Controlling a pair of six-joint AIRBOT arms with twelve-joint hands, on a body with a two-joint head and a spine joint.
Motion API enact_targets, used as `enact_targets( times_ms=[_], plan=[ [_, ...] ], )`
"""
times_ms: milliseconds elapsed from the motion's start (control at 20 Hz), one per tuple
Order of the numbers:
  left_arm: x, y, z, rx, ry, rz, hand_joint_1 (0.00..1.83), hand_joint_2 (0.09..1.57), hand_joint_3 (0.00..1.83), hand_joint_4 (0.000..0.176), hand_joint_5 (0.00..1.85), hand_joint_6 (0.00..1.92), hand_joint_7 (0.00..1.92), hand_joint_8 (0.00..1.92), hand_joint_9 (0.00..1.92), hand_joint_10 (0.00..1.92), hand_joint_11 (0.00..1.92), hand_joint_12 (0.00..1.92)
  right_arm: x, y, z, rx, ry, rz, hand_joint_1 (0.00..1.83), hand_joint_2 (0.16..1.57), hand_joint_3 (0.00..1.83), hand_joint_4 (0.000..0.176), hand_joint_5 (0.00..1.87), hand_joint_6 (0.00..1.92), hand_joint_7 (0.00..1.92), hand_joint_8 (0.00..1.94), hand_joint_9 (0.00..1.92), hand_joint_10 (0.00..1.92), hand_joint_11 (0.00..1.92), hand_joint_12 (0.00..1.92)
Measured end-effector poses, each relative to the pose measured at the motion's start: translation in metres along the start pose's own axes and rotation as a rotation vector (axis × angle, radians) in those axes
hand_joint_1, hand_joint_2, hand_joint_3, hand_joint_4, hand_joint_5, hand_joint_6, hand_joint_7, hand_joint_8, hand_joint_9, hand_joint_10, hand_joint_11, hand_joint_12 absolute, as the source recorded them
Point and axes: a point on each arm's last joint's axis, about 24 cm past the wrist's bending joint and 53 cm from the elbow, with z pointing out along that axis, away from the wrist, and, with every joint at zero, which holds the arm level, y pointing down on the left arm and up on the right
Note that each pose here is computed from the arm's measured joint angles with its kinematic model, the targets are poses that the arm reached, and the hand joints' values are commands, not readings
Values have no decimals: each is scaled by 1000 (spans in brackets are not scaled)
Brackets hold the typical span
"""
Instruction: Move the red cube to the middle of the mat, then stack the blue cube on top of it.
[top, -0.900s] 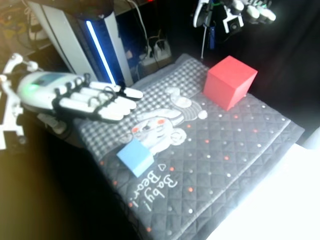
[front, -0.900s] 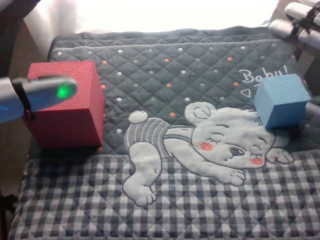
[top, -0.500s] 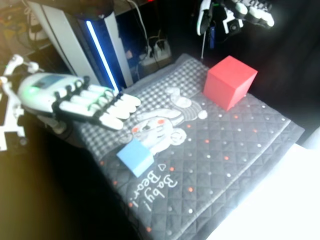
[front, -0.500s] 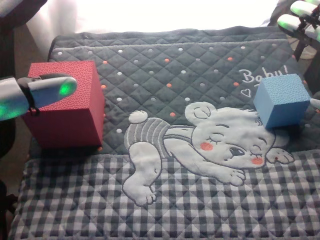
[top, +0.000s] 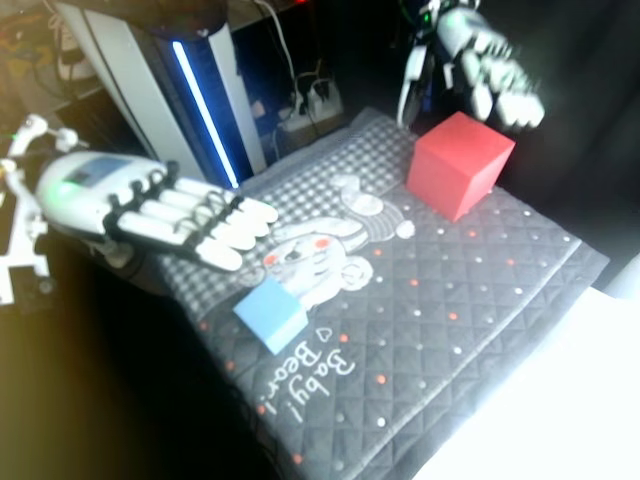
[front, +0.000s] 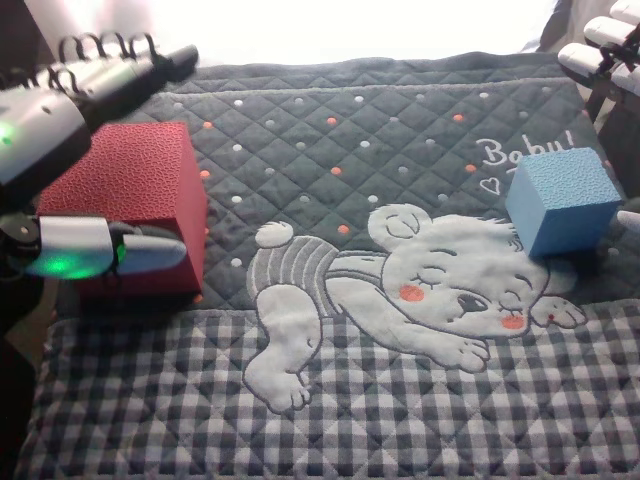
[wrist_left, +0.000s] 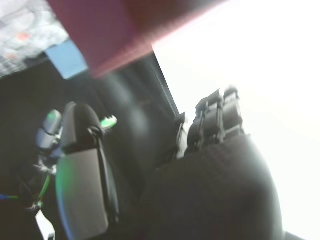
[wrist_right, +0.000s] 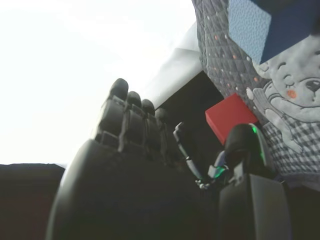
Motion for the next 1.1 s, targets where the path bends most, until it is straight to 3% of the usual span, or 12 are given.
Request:
enact_targets(
  times_ms=[150,200,300,350,400,500,600,650,700,800,950,1100],
  plan=[
    [5,14,7,-43,18,3,1044,977,6,151,0,0,0,0,0,0,0,0,2,0,1,-3,2,2,515,1275,1,0,0,0,0,0,0,0,39,33],
    [8,19,9,-60,24,-6,1087,1087,0,146,9,9,17,16,77,9,0,503,2,1,1,-4,2,1,518,1278,2,0,0,0,0,0,0,0,11,27],
    [12,23,11,-73,38,-18,1206,1093,0,89,225,14,225,27,243,158,0,1254,3,0,1,-2,4,4,527,1277,0,0,0,0,0,0,0,0,0,221],
    [13,21,11,-67,40,-14,1295,1146,4,32,397,68,354,235,205,983,57,1628,4,0,2,-2,6,6,511,1288,1,0,0,0,0,0,0,0,0,163],
    [12,19,11,-59,34,-7,1543,1226,6,11,461,290,182,951,467,1548,308,1771,5,1,2,-3,8,8,511,1296,3,0,0,0,0,0,0,0,0,151],
    [8,16,11,-51,19,-17,1778,1230,5,48,176,1288,9,1575,343,1841,563,1830,8,1,1,-4,16,6,455,1313,6,0,0,0,0,0,0,0,0,91],
    [4,9,10,-32,-3,-39,1796,1249,7,66,102,1578,0,1737,309,1907,525,1892,9,0,1,2,20,9,435,1335,0,0,0,0,0,0,0,0,0,346],
    [2,1,9,-2,-10,-36,1790,1237,1,86,104,1606,0,1709,341,1854,556,1868,9,0,1,2,21,9,421,1338,0,0,0,0,0,0,0,0,0,514],
    [-5,-11,8,48,-33,-42,1787,1227,0,60,131,1582,0,1682,364,1818,584,1842,9,0,1,0,21,7,409,1348,0,0,0,0,0,0,0,0,0,632],
    [-13,-24,7,94,-67,-51,1785,1220,0,97,96,1525,0,1616,385,1786,596,1841,9,0,1,1,21,8,392,1361,1,0,0,0,0,0,0,0,0,442],
    [-35,-53,11,193,-125,-33,1786,1227,0,64,42,1563,0,1641,375,1805,566,1869,9,0,1,2,21,9,321,1374,5,0,0,0,0,0,0,0,0,426],
    [-39,-79,28,264,-154,-51,1614,1290,10,74,59,1433,0,1753,456,1837,569,1921,9,-2,2,6,20,11,339,1372,2,0,0,0,0,0,0,0,0,331]
  ],
)
